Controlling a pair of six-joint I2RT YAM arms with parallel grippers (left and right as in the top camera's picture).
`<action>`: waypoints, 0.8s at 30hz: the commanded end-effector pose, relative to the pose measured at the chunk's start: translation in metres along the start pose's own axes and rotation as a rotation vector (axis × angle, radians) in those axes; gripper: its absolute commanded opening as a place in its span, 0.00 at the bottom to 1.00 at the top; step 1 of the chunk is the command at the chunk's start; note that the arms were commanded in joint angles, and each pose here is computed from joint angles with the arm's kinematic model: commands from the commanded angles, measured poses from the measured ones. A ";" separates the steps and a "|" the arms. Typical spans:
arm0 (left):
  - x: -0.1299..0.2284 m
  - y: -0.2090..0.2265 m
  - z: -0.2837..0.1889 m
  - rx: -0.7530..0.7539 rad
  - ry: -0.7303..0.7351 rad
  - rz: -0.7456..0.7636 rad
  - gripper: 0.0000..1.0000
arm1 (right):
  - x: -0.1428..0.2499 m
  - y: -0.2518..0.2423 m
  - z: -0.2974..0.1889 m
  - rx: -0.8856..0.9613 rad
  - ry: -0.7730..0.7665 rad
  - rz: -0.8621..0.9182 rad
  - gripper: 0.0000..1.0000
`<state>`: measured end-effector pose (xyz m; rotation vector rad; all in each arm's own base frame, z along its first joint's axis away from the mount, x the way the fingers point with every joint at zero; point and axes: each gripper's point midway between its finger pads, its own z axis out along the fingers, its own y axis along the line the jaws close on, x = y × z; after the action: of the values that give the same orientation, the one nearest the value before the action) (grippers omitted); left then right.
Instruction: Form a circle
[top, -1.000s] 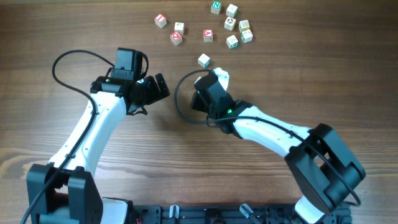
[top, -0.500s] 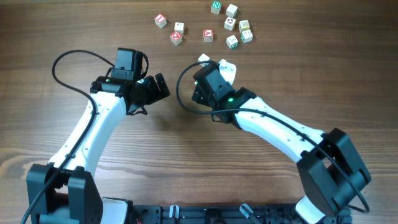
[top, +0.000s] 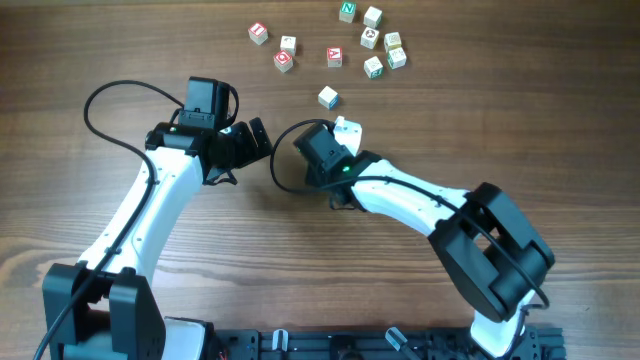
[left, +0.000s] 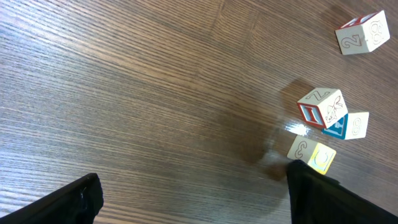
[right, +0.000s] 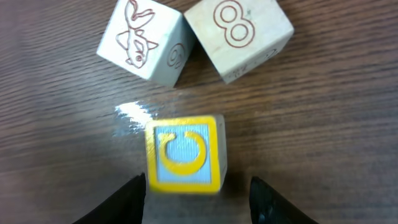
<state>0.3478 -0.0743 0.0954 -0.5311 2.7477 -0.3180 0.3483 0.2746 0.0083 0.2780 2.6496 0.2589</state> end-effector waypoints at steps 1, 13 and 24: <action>-0.001 0.003 0.000 -0.010 -0.005 0.013 1.00 | -0.004 0.000 0.015 0.015 -0.034 -0.071 0.54; -0.002 0.004 0.000 -0.010 -0.006 0.013 1.00 | -0.011 0.003 0.017 0.011 -0.071 -0.033 0.19; -0.002 0.004 0.000 -0.010 -0.006 0.013 1.00 | -0.024 0.026 -0.004 -0.004 -0.023 -0.038 0.13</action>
<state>0.3481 -0.0726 0.0954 -0.5365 2.7456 -0.3126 0.3646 0.2833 0.0226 0.2184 2.6337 0.2204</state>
